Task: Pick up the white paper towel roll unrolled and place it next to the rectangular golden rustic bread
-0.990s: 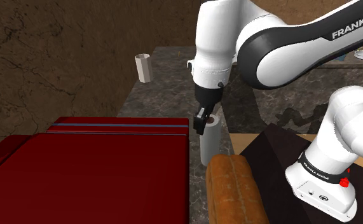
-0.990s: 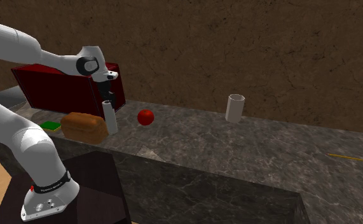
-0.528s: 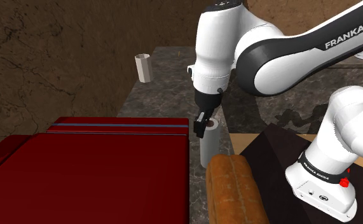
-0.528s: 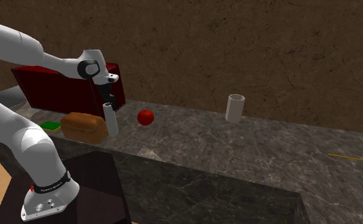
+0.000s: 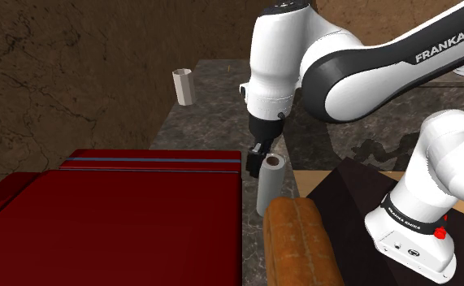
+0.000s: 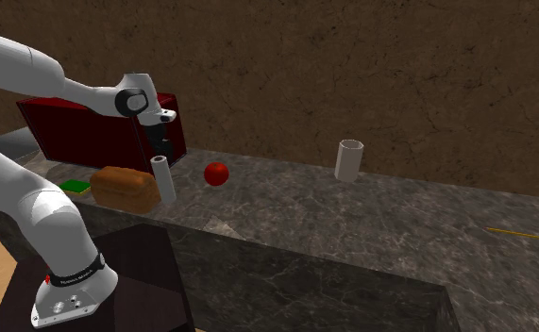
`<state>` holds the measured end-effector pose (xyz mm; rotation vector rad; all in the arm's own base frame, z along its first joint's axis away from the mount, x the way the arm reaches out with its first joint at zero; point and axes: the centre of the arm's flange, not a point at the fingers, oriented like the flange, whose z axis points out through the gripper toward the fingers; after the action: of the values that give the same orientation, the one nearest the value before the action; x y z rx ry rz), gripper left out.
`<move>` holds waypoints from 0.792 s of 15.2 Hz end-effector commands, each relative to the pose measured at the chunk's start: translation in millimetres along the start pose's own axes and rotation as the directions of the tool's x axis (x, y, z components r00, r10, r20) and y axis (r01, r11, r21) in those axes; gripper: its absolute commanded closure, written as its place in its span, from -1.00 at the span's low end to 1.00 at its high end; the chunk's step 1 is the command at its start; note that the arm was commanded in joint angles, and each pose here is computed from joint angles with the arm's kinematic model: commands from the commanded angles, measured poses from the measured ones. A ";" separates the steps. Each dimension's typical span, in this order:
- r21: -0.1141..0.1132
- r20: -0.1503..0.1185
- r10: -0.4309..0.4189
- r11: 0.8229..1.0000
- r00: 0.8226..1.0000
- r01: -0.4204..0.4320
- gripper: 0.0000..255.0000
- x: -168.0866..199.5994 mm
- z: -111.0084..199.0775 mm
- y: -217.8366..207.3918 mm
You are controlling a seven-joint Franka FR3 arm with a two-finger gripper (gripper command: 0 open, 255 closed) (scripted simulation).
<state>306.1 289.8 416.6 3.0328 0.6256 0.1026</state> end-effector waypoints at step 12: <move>0.000 0.000 0.000 1.000 1.000 0.000 -1.00 0.0 -50.0 0.0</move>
<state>302.4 291.2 466.4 3.0328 0.6256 0.1027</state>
